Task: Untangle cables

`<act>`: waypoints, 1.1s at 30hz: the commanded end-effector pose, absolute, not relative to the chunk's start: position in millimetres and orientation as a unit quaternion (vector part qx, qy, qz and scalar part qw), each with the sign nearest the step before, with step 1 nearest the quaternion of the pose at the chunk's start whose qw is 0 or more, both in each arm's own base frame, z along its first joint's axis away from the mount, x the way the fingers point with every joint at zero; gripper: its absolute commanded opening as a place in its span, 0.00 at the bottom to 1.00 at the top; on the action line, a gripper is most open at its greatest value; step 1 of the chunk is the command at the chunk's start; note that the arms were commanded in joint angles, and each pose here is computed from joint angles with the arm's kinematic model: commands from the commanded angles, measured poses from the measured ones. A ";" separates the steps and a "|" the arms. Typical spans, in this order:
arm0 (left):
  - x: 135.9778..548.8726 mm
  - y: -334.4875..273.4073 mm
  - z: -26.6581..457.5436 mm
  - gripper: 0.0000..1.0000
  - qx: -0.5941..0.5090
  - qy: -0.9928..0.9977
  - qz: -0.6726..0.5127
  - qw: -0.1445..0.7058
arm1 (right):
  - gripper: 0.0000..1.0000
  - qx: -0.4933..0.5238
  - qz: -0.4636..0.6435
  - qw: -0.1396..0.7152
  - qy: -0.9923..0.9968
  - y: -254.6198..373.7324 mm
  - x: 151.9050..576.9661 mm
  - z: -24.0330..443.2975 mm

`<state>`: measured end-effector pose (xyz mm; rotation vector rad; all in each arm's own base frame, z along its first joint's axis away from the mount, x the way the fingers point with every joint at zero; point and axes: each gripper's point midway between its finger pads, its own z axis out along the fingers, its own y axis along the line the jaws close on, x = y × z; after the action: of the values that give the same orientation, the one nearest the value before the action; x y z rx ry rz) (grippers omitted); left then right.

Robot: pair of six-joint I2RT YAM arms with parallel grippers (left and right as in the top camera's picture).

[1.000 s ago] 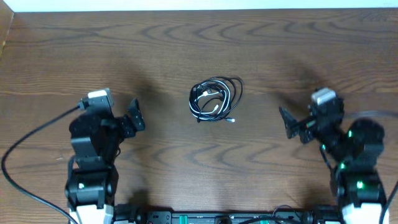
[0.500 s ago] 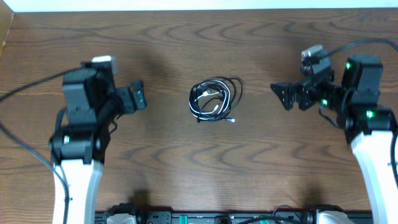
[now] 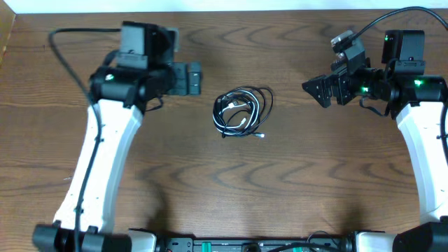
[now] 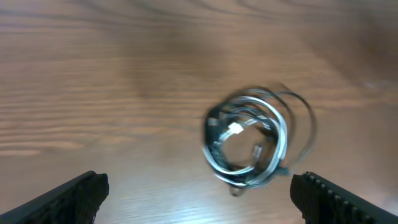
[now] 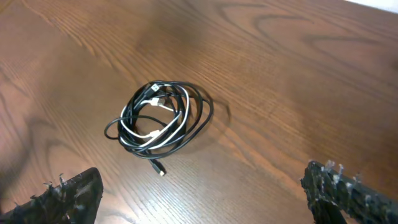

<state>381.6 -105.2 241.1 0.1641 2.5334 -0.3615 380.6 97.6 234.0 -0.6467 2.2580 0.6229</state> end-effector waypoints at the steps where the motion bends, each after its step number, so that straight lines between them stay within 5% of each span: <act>1: 375.1 -136.9 240.7 1.00 0.092 0.941 -0.192 0.262 | 0.99 -0.271 0.244 0.346 0.864 105.3 377.3 238.4; 12: 379.0 -158.7 212.4 1.00 0.118 0.948 -0.188 0.230 | 0.93 -0.248 0.268 0.347 0.864 109.6 378.9 243.6; 21: 390.3 -196.4 144.1 1.00 0.164 0.961 -0.128 0.184 | 0.98 -0.240 0.273 0.334 0.870 109.7 374.6 240.6; 33: 376.3 -202.5 66.3 0.83 0.200 0.972 -0.084 0.087 | 0.96 -0.239 0.274 0.332 0.871 109.6 373.5 239.7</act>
<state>372.9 -205.5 74.2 0.5779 2.8817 -0.2879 371.8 102.9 233.5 -0.6119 2.2911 0.7026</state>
